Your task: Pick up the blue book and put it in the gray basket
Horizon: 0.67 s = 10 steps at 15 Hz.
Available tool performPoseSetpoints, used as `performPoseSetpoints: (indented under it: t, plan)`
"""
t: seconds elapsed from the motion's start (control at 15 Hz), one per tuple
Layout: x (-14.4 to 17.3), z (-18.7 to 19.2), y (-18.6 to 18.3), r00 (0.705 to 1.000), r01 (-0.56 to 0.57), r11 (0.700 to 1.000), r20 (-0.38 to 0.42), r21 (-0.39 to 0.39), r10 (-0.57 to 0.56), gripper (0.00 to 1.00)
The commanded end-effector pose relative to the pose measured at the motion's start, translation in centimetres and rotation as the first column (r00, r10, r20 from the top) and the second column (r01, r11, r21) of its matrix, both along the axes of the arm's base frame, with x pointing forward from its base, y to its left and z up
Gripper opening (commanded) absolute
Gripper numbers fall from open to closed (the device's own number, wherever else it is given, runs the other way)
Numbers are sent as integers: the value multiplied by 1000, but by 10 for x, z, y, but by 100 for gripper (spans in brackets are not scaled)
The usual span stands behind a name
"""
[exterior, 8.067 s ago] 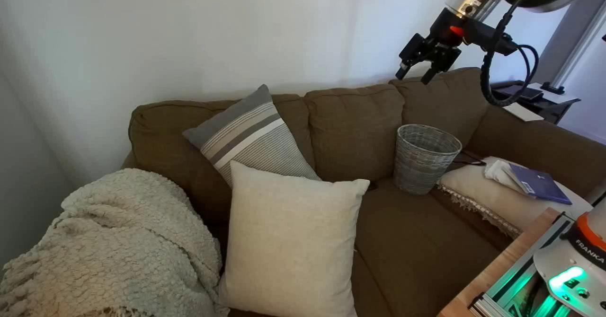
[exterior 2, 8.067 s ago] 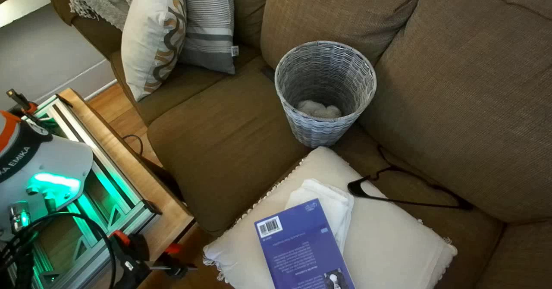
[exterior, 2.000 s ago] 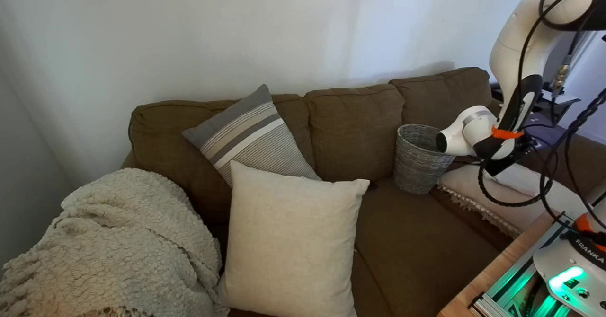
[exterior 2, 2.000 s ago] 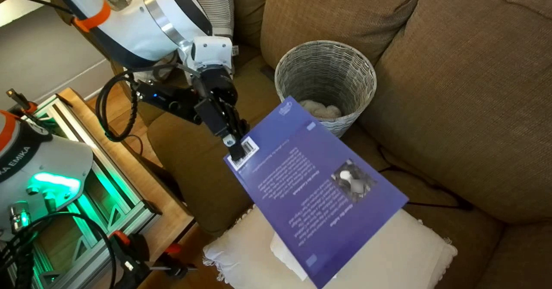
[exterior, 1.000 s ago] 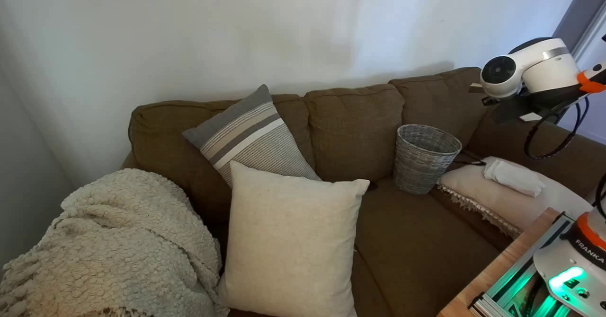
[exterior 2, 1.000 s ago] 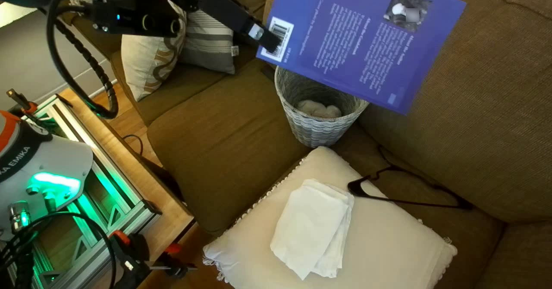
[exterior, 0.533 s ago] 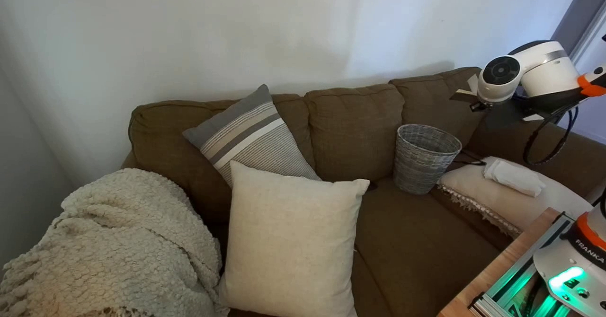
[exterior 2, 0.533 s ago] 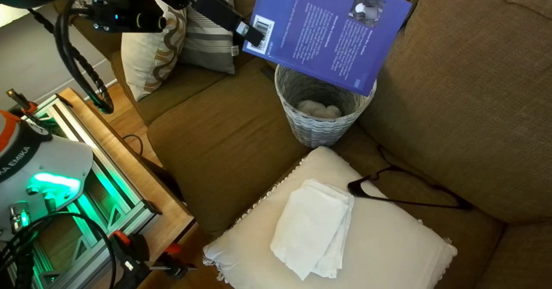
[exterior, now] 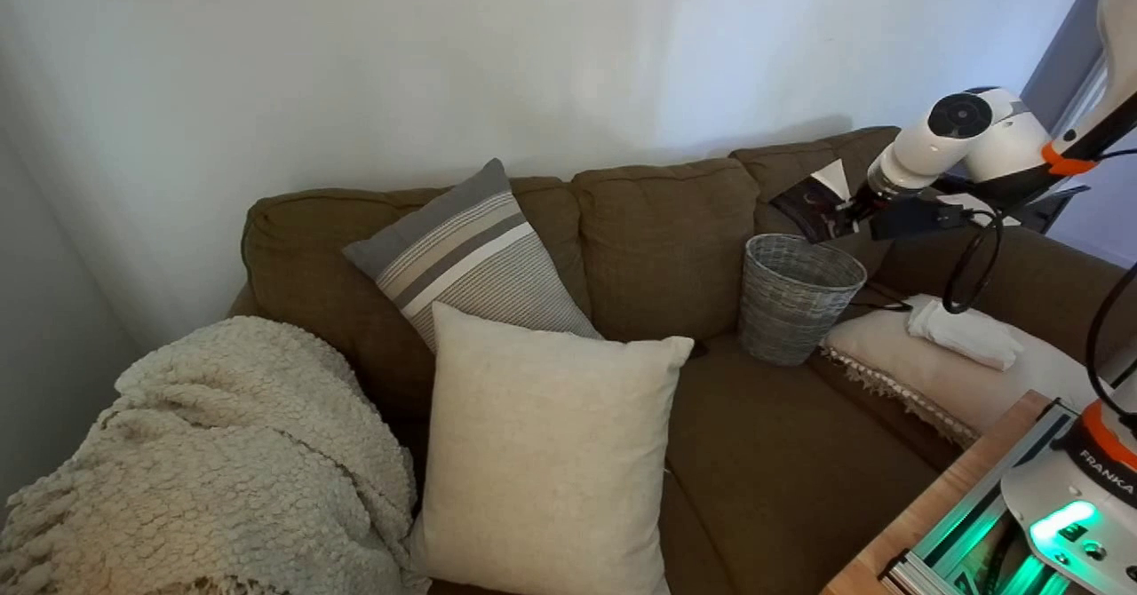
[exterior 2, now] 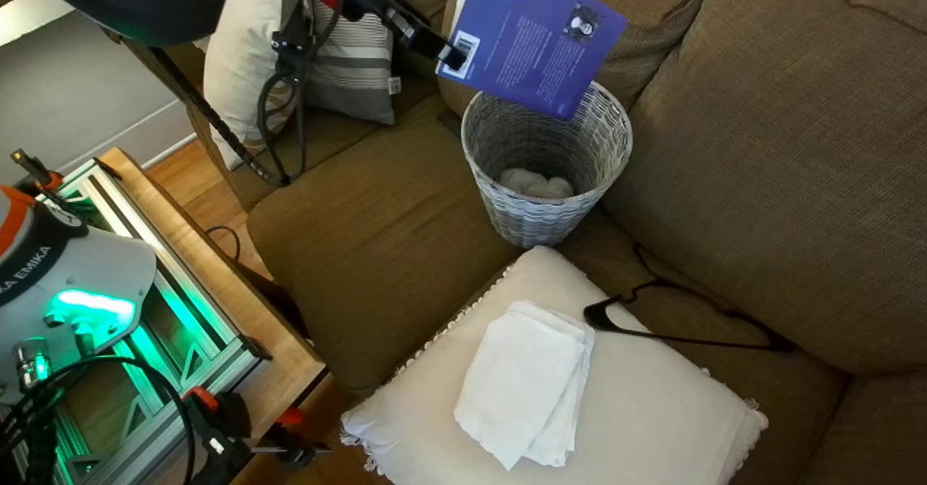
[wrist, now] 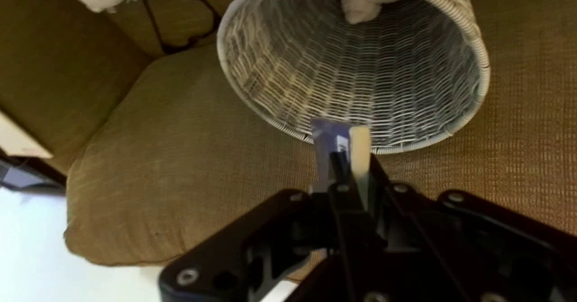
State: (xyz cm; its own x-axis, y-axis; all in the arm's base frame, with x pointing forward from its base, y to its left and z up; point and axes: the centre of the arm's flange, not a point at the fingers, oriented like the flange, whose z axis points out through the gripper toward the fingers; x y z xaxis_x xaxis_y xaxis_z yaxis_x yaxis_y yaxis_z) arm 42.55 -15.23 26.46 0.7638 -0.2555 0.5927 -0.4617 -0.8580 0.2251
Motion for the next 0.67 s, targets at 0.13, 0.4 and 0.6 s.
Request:
performPoseSetpoints:
  t: [0.13,0.4,0.6]
  plan:
    - [9,-41,-37,1000,19,950,15,313,-25,3]
    - [26,-68,-53,1000,-3,852,5,523,1,3]
    - [22,-93,-65,997,79,781,-44,619,-66,3]
